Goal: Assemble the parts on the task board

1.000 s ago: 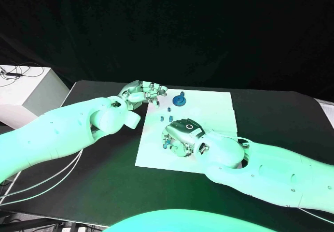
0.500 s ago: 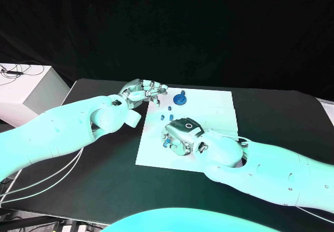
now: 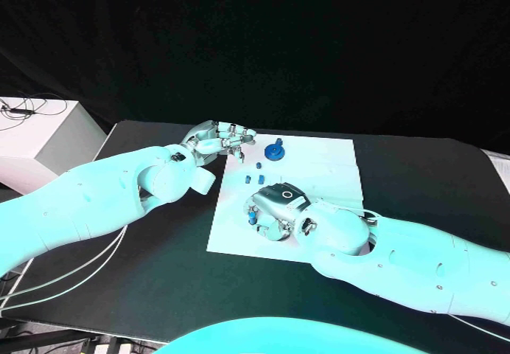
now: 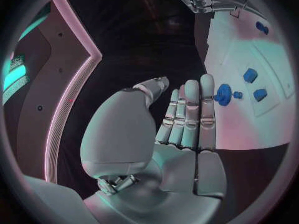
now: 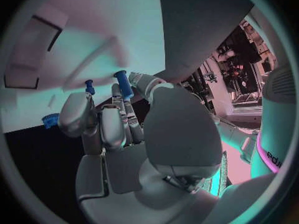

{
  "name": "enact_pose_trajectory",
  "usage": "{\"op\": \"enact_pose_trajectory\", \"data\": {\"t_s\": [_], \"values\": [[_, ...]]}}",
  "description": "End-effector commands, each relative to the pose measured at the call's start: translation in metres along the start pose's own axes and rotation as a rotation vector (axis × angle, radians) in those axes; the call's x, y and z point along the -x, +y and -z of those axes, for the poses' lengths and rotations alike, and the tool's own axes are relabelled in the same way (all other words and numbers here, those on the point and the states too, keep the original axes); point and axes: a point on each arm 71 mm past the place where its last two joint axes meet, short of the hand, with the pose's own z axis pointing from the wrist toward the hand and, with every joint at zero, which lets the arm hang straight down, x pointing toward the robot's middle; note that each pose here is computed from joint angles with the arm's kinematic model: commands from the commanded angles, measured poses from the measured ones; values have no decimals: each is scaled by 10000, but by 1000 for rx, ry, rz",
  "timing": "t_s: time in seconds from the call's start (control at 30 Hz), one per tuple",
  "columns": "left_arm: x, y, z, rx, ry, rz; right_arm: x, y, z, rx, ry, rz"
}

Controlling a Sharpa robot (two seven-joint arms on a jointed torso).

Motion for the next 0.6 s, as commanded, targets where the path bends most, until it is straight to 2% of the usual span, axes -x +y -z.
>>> {"op": "enact_pose_trajectory", "data": {"t_s": [0.03,0.6], "values": [[-20,-8,-2,-6,14,10,-31,14,5,21,30,-6],[-17,-5,-3,-4,14,10,-3,-29,16,-4,-25,-13]]}}
